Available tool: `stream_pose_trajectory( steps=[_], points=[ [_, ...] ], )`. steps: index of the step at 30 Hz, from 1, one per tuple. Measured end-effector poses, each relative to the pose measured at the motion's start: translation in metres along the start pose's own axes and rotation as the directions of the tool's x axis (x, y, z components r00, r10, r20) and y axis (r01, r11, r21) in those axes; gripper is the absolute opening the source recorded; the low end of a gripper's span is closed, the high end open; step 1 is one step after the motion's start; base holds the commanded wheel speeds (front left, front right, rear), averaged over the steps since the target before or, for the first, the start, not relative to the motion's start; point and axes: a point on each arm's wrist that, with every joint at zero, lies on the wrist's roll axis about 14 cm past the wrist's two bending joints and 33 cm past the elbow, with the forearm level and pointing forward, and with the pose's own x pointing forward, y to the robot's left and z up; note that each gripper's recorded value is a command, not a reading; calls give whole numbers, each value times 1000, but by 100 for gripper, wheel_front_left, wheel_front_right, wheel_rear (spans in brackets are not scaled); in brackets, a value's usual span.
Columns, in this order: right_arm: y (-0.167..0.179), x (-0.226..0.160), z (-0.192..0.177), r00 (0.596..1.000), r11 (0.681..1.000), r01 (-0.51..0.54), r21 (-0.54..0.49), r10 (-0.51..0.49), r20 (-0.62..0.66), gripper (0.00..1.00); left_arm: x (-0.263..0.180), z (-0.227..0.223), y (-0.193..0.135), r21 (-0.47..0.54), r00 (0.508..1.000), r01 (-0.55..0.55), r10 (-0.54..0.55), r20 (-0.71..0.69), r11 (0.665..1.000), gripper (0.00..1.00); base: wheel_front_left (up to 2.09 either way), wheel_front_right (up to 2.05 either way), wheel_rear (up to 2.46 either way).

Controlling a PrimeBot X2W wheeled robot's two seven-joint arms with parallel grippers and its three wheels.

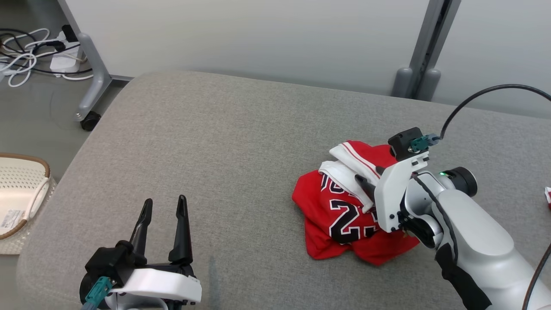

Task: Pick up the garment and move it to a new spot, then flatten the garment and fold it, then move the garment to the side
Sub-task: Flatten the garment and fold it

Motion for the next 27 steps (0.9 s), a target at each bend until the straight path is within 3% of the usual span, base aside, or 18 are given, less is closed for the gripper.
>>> stream_pose_trajectory(
  steps=[6, 12, 19, 27],
  points=[
    [-24, -13, 22, 988, 997, 53, 53, -61, 144, 0, 6, -4, -10, 8, 999, 30, -30, -9, 1000, 100, 0, 0, 0],
    [-68, -45, 21, 944, 968, 135, 213, -191, 270, 0, 14, -9, -27, 10, 996, 84, -84, -21, 996, 100, 0, 0, 0],
    [-100, -88, -15, 880, 879, 163, 449, -335, 337, 0, 24, -19, -51, 10, 986, 160, -160, -45, 987, 100, 0, 0, 0],
    [-117, -129, -68, 825, 768, 220, 602, -476, 306, 0, 35, -32, -81, 6, 966, 248, -247, -75, 969, 100, 0, 0, 0]
  ],
)
